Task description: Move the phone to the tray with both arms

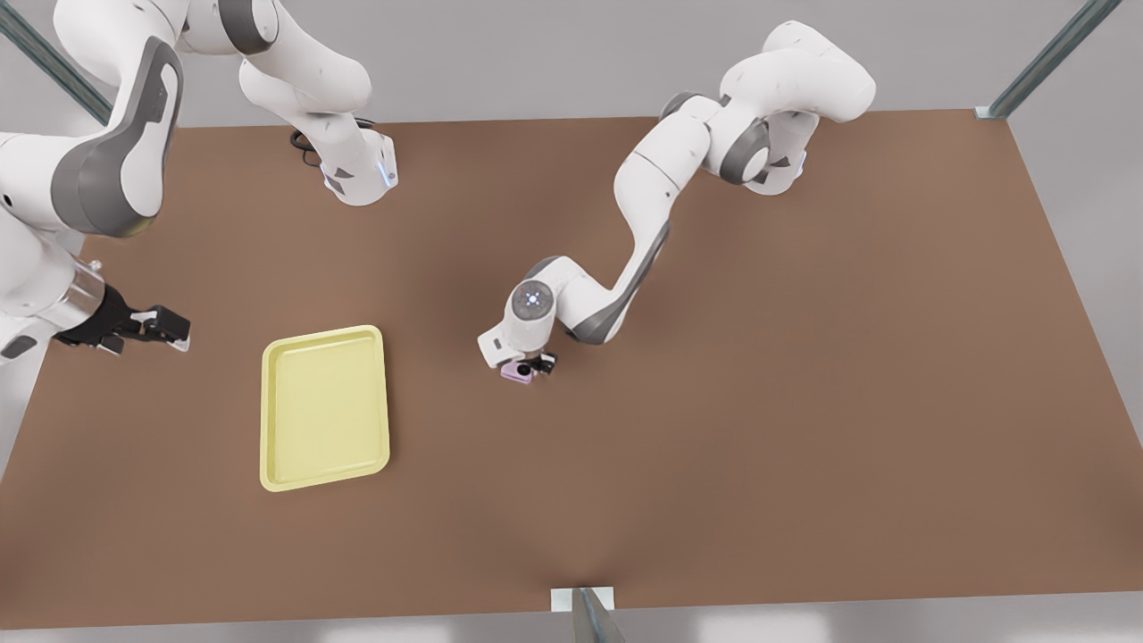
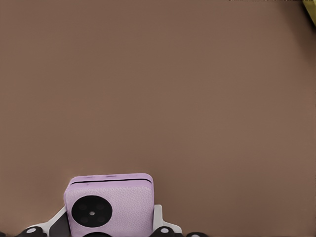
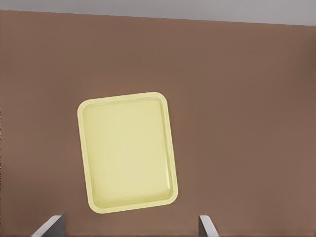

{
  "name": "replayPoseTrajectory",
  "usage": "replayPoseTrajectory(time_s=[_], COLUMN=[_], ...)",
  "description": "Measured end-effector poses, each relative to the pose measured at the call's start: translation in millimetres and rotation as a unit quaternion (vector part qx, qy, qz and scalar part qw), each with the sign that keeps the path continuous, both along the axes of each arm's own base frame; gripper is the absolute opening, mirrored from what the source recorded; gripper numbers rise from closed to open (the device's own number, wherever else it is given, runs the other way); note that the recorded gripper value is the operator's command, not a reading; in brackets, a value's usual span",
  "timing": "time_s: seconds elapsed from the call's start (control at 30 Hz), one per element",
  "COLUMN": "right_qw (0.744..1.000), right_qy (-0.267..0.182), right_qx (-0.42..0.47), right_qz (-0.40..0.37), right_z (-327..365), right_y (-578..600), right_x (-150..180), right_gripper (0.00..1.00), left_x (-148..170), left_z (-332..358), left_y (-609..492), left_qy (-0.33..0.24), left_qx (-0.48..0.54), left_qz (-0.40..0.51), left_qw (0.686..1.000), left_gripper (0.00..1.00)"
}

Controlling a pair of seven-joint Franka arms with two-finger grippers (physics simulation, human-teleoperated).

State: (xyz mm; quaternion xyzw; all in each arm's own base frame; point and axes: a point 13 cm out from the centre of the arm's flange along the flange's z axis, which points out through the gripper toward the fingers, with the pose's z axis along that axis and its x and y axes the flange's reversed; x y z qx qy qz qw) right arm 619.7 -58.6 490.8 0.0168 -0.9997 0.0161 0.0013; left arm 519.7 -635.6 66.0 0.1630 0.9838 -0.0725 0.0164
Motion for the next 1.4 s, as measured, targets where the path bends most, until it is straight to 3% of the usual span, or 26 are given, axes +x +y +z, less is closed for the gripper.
replayPoseTrajectory(time_s=[0.07,0.1,0.4,0.43,0.6,0.67,0.73,0.8,0.93,1.23,1.4], right_qw=[1.0,1.0,0.999,0.999,0.994,0.991,0.988,0.983,0.985,0.996,0.998], right_qy=[0.006,0.009,0.031,0.036,0.055,0.063,0.078,0.09,0.099,0.076,0.054], right_qx=[0.001,0.0,-0.002,0.0,0.02,0.023,0.025,0.022,0.026,0.007,-0.01], right_qz=[0.003,0.004,0.039,0.038,0.098,0.119,0.134,0.16,0.141,0.038,-0.002], right_z=[-3,-4,-9,-14,-35,-52,-82,-124,-199,-339,-375], right_y=[3,4,48,49,154,201,247,313,388,440,451], right_x=[-2,-3,-9,-10,-22,-31,-36,-51,-54,-44,-71], right_gripper=[1.0,1.0,1.0,1.0,1.0,1.0,1.0,1.0,1.0,1.0,1.0], left_x=[-3,-2,8,21,163,184,172,132,96,95,99], left_z=[-1,-1,11,24,162,223,293,344,416,383,367], left_y=[-6,-8,-7,6,234,342,423,464,520,541,538], left_qy=[0.0,-0.001,0.002,0.002,0.02,0.017,0.032,0.053,0.031,0.059,0.065], left_qx=[-0.004,-0.008,-0.014,-0.01,0.038,0.072,0.069,0.059,0.061,0.093,0.099], left_qz=[0.023,0.034,0.122,0.136,0.259,0.295,0.315,0.29,0.252,0.163,0.123], left_qw=[1.0,0.999,0.992,0.991,0.965,0.953,0.946,0.954,0.965,0.98,0.985], left_gripper=[0.87,1.0,1.0,1.0,1.0,1.0,1.0,1.0,1.0,1.0,1.0])
